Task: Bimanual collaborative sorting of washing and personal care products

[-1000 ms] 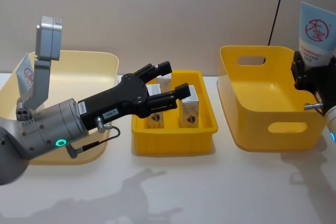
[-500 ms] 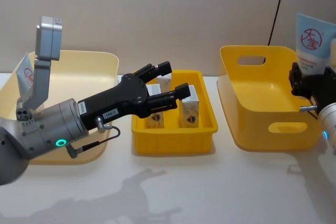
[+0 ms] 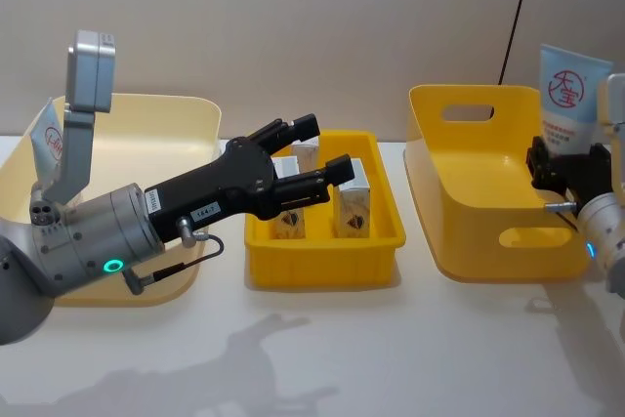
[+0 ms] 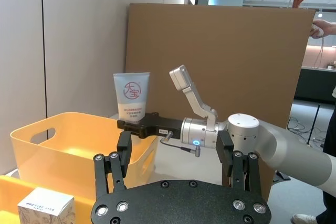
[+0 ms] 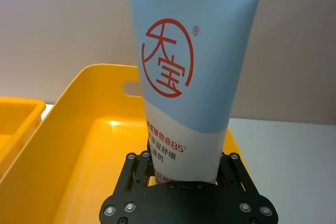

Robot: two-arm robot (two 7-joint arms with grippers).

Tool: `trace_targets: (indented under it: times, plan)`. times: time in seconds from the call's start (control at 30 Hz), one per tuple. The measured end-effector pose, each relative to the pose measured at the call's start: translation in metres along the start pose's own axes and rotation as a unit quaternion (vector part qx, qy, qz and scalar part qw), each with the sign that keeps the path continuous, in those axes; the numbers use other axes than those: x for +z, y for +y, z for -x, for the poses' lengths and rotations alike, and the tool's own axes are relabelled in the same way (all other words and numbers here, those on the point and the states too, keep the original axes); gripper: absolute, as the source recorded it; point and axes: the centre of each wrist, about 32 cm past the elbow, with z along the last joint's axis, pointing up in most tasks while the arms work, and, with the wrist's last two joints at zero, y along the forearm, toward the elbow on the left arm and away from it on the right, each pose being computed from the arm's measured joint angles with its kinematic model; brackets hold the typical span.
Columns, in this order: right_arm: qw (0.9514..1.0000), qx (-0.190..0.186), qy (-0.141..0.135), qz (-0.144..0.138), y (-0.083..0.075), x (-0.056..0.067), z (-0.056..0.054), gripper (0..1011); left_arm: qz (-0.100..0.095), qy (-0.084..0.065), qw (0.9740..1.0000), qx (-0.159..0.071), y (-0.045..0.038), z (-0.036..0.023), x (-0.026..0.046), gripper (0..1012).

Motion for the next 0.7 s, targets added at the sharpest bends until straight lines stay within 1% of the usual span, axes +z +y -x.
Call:
trace_targets:
  times: [0.17,0.2,0.23,0.27,0.33,0.37,0.4,0.47,0.5,0.6,0.7]
  plan:
    - [1.0000,-0.001,0.003,0.009,0.0024,0.0001,0.0010,626,0.000,0.000,1.0000,0.000,0.0000,0.0000,0.0000,1003]
    - [0.9999,-0.001,0.004,0.012,0.0031,0.0001,0.0013,688,0.000,0.000,1.0000,0.000,0.0000,0.0000,0.0000,1003]
    - [0.9999,-0.001,0.004,0.013,0.0034,0.0001,0.0014,688,0.000,0.000,1.0000,0.000,0.0000,0.0000,0.0000,1003]
    - [0.9999,-0.001,0.004,0.014,0.0036,0.0000,0.0016,725,0.000,0.000,1.0000,0.000,0.0000,0.0000,0.0000,1003]
    - [0.9999,-0.002,0.005,0.016,0.0041,0.0000,0.0017,764,0.000,0.000,1.0000,0.000,0.0000,0.0000,0.0000,1003]
    - [0.9998,-0.002,0.005,0.018,0.0045,0.0000,0.0020,822,0.000,0.000,1.0000,0.000,0.0000,0.0000,0.0000,1003]
    - [0.9998,-0.002,0.006,0.019,0.0048,0.0000,0.0021,840,0.000,0.000,1.0000,0.000,0.0000,0.0000,0.0000,1003]
    - [0.9998,-0.002,0.006,0.021,0.0052,-0.0001,0.0023,908,0.000,0.000,1.0000,0.000,0.0000,0.0000,-0.0001,1003]
    - [0.9997,-0.002,0.007,0.022,0.0055,0.0000,0.0025,919,0.000,0.000,1.0000,0.000,0.0000,0.0000,0.0000,1003]
    - [0.9997,-0.002,0.007,0.024,0.0059,-0.0001,0.0027,996,0.000,0.000,1.0000,0.000,0.0000,0.0000,0.0000,1003]
    - [0.9997,-0.002,0.008,0.025,0.0063,-0.0001,0.0029,1001,0.000,0.000,1.0000,0.000,0.0000,0.0000,0.0000,1003]
